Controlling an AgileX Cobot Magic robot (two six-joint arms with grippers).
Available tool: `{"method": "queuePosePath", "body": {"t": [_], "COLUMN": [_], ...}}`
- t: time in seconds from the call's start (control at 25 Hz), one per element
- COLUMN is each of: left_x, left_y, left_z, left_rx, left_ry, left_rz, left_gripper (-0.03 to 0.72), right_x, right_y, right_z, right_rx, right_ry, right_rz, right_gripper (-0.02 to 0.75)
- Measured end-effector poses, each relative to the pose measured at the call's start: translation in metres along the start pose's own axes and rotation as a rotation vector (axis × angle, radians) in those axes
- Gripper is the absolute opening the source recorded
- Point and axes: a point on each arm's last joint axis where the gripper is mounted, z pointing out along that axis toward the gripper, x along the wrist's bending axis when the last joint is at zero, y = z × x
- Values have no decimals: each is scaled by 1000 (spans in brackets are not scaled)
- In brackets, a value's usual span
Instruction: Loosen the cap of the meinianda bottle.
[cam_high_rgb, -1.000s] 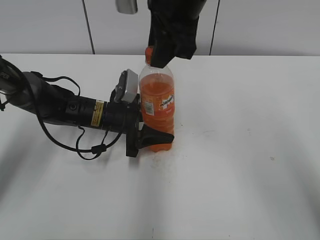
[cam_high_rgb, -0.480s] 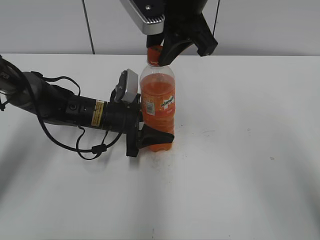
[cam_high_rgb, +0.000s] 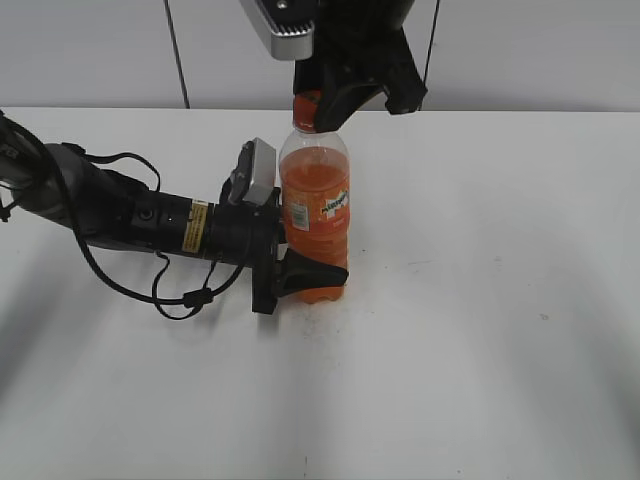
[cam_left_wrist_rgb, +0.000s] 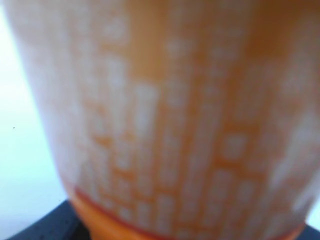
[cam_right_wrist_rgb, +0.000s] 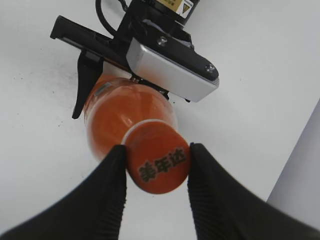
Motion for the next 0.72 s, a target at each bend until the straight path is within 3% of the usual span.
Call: {"method": "queuePosePath", "body": {"t": [0.28, 0.72], "left_x": [0, 1], "left_y": [0, 0], "left_z": [0, 0], "left_rx": [1, 3], "left_ry": [1, 7], "left_rz": [-3, -20], "left_gripper": [400, 400], "right_x": [0, -1], "right_y": [0, 6], "right_z": [0, -4], "right_rx": [0, -50], "right_ry": [-4, -17], "right_rz": [61, 212], "right_gripper": [309, 443]}}
